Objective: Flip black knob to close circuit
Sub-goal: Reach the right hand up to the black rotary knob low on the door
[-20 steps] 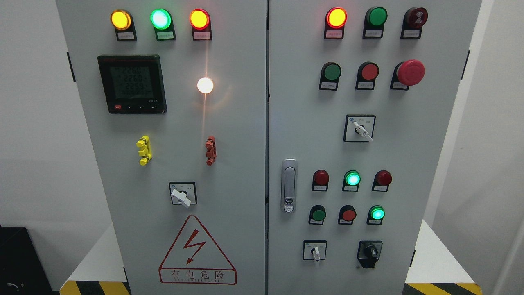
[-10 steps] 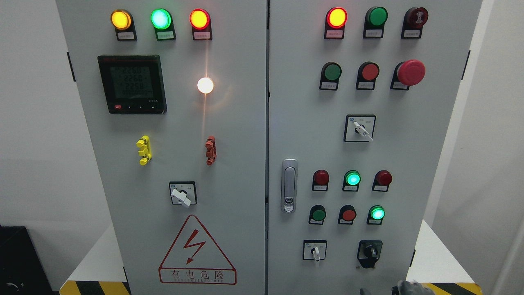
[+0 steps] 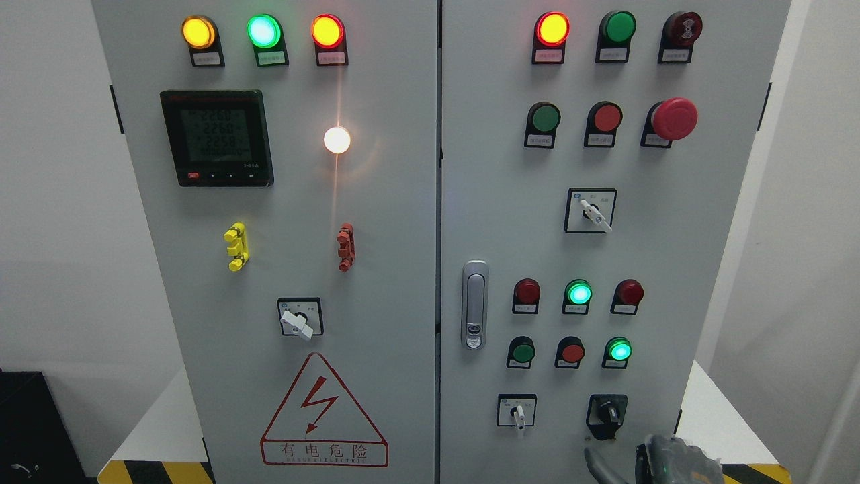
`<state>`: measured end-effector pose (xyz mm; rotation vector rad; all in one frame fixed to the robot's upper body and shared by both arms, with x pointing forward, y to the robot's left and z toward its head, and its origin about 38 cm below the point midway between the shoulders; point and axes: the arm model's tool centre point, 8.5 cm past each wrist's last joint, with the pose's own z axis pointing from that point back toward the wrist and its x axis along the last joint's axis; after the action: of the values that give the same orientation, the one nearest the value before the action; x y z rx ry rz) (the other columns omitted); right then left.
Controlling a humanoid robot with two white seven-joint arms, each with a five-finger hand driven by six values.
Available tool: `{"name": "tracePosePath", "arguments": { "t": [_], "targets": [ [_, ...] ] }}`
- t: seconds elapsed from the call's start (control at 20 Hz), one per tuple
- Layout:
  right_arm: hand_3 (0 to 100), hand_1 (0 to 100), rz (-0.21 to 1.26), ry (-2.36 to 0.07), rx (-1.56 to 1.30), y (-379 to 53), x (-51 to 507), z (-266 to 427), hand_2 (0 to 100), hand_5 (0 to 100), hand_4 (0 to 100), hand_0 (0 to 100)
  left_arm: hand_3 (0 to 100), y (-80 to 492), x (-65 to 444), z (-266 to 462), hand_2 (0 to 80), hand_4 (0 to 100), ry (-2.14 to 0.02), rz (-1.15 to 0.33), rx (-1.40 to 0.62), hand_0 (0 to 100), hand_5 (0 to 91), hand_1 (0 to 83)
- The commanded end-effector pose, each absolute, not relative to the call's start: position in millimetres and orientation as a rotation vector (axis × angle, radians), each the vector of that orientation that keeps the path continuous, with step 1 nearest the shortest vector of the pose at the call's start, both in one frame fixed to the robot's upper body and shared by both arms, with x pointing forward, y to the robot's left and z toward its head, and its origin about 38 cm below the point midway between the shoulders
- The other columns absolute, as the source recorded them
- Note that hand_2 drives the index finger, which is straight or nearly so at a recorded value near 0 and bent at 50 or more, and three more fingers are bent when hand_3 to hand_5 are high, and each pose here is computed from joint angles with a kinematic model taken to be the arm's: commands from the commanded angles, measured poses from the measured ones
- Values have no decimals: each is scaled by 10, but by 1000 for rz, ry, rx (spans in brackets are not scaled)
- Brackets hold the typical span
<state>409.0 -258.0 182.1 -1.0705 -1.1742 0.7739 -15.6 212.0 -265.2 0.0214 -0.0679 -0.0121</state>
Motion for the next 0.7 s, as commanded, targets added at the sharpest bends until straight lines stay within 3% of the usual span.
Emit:
{"name": "tracePosePath", "arguments": {
  "t": [0.0, 0.65],
  "targets": [
    [1000, 25, 794, -1156, -1059, -2528, 4235, 1755, 934, 958, 955, 0, 0, 2121, -157, -2652, 0, 0, -68, -12, 22, 120, 0, 556],
    [1000, 30, 791, -1112, -1091, -2689, 4333, 1744, 928, 955, 953, 0, 0, 2121, -157, -2652, 0, 0, -68, -12, 22, 120, 0, 556]
  ]
}}
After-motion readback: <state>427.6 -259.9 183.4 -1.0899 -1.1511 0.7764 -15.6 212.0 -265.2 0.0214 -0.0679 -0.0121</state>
